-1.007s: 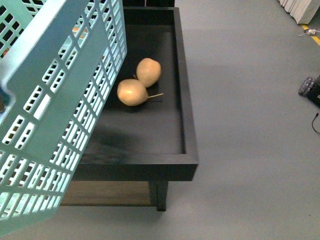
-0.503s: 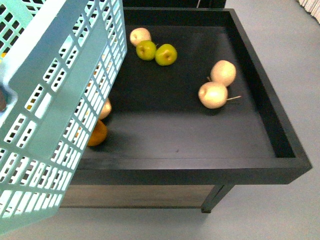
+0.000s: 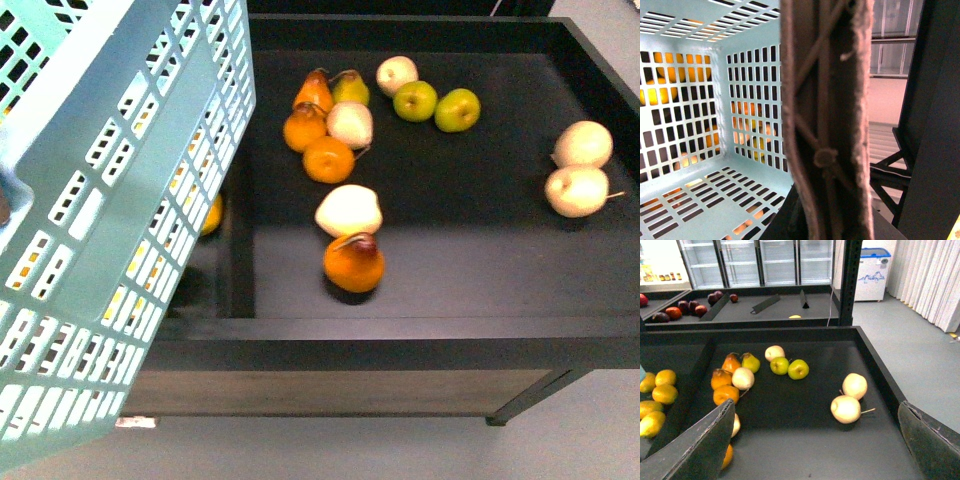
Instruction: Pick lemon and mango into basket
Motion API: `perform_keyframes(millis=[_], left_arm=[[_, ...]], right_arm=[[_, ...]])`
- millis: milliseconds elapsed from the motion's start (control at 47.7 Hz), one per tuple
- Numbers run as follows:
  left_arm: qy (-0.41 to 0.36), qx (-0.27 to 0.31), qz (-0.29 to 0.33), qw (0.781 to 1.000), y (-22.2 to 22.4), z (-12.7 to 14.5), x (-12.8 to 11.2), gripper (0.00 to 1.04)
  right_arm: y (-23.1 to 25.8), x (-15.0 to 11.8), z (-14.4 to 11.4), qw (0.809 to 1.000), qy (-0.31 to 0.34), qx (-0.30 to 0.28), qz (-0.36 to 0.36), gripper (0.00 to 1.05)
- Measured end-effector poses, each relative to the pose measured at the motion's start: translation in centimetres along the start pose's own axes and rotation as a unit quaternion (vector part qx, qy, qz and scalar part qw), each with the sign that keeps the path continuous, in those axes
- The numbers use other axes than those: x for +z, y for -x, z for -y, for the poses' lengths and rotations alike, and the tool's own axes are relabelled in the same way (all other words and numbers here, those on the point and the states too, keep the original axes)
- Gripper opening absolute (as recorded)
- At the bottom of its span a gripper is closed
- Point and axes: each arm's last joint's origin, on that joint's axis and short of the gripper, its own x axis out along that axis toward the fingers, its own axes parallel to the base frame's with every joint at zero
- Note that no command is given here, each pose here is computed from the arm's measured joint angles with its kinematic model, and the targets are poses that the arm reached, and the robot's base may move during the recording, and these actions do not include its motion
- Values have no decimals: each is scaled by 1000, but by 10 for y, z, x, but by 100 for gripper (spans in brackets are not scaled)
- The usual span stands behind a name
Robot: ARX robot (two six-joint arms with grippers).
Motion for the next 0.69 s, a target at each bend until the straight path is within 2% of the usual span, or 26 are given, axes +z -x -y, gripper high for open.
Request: perform_keyframes(millis=[692], left_arm=[[0, -1, 0, 1000, 1, 0, 0, 5]], right_arm=[[0, 0, 0, 1000, 0, 0, 0, 96]])
